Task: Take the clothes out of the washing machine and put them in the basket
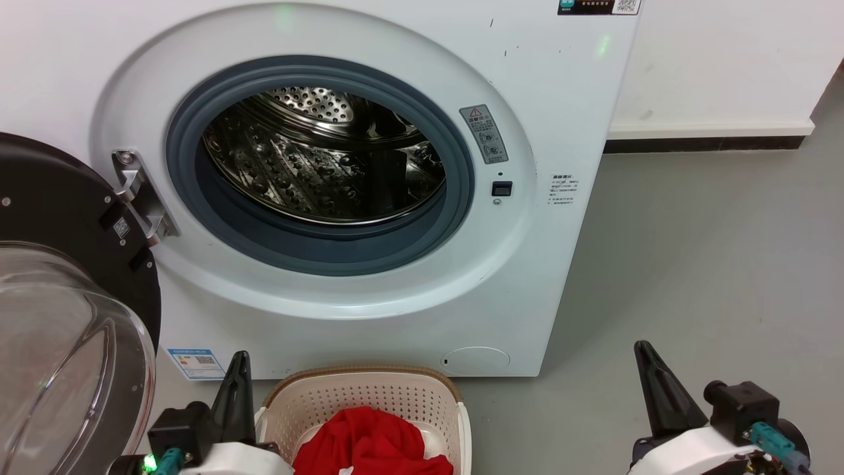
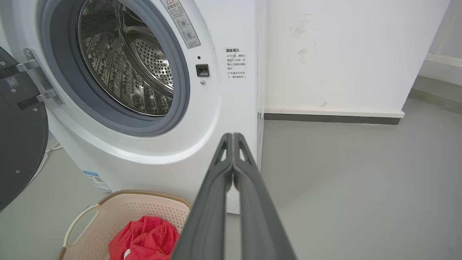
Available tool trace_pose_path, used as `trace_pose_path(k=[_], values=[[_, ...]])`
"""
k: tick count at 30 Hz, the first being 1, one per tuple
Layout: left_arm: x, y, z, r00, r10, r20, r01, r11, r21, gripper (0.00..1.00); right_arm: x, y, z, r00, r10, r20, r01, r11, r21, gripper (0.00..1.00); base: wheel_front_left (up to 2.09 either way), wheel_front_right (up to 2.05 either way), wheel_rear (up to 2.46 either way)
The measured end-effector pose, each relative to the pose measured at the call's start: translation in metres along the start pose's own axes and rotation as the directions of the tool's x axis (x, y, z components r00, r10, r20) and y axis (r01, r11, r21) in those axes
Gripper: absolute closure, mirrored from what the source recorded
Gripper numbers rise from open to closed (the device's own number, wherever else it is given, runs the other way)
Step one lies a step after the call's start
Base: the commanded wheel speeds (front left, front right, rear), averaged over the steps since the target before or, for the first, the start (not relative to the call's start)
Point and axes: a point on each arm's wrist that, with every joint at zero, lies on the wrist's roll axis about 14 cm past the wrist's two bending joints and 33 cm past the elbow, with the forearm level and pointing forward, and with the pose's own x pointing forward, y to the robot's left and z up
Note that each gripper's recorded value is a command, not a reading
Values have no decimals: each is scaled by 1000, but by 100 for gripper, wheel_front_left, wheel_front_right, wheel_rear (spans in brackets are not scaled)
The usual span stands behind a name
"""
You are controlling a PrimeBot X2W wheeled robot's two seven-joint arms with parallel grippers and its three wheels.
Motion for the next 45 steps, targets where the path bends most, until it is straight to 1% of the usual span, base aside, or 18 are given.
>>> trace_pose_path(k=[4,9,18,29,45], values=[[1,5,-3,1000,21,-21,-23,996,-84,100,0,-4,-2,1000,-18,-7,18,996,90,100,0,0,0],[2,7,-4,999,36,-35,-42,982,-185,100,1,-9,-3,999,-35,-13,37,982,187,100,0,0,0],[4,11,-8,996,52,-68,-72,936,-344,100,4,-16,-3,998,-63,-15,64,936,346,100,0,0,0],[7,14,-11,994,60,-97,-101,856,-508,100,9,-23,0,996,-86,-14,82,858,507,100,0,0,0],[13,16,-12,991,54,-119,-122,716,-687,100,14,-32,1,993,-113,-21,96,718,690,100,0,0,0]])
